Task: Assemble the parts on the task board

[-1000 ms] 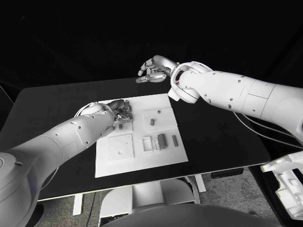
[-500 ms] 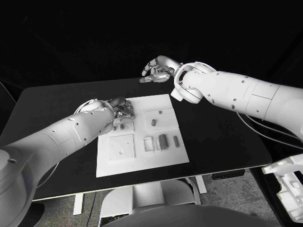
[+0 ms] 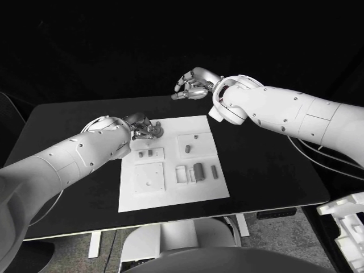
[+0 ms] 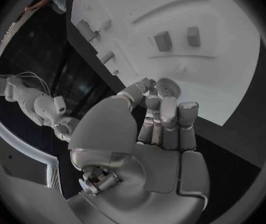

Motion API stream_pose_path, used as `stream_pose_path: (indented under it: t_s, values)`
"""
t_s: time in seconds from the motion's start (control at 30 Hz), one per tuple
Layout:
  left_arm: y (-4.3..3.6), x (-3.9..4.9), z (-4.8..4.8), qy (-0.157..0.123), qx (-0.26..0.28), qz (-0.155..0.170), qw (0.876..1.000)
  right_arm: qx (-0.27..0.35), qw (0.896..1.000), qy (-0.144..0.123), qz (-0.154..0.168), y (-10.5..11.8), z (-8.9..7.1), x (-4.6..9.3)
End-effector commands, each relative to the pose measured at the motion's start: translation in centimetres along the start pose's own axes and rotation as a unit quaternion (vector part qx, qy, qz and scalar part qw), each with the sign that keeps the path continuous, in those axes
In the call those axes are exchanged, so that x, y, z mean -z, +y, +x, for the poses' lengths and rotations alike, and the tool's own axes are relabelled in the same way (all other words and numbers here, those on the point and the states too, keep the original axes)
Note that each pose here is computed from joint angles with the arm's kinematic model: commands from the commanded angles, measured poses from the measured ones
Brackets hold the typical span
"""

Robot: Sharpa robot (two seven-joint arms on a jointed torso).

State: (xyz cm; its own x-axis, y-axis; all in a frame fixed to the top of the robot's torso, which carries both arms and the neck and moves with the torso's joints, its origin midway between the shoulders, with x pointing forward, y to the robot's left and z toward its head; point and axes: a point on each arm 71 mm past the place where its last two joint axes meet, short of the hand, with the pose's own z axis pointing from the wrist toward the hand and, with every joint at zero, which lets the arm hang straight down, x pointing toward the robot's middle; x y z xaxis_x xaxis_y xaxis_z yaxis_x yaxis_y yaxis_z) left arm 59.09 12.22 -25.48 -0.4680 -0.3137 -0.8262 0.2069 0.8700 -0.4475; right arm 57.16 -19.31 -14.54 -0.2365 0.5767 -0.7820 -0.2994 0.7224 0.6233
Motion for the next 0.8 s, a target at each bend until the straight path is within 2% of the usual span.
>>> stream_pose_path:
  t_s: [0.03, 0.37, 0.57, 0.8]
  values:
    - [0.32, 0.17, -0.06, 0.013, 0.006, -0.001, 1.000, 0.000, 1.000, 0.006, -0.002, -0.1, -0.1, 0.1]
    - [1.47, 0.60, -0.18, 0.029, 0.008, 0.006, 1.000, 0.001, 1.000, 0.006, -0.001, -0.2, -0.1, 0.1]
    - [2.31, 0.79, -0.81, 0.024, -0.036, 0.037, 0.998, 0.001, 1.000, 0.006, -0.002, -0.2, -0.1, 0.1]
    - [3.43, 0.96, -1.26, 0.016, -0.078, 0.047, 0.996, 0.000, 1.000, 0.007, -0.001, -0.2, 0.0, 0.1]
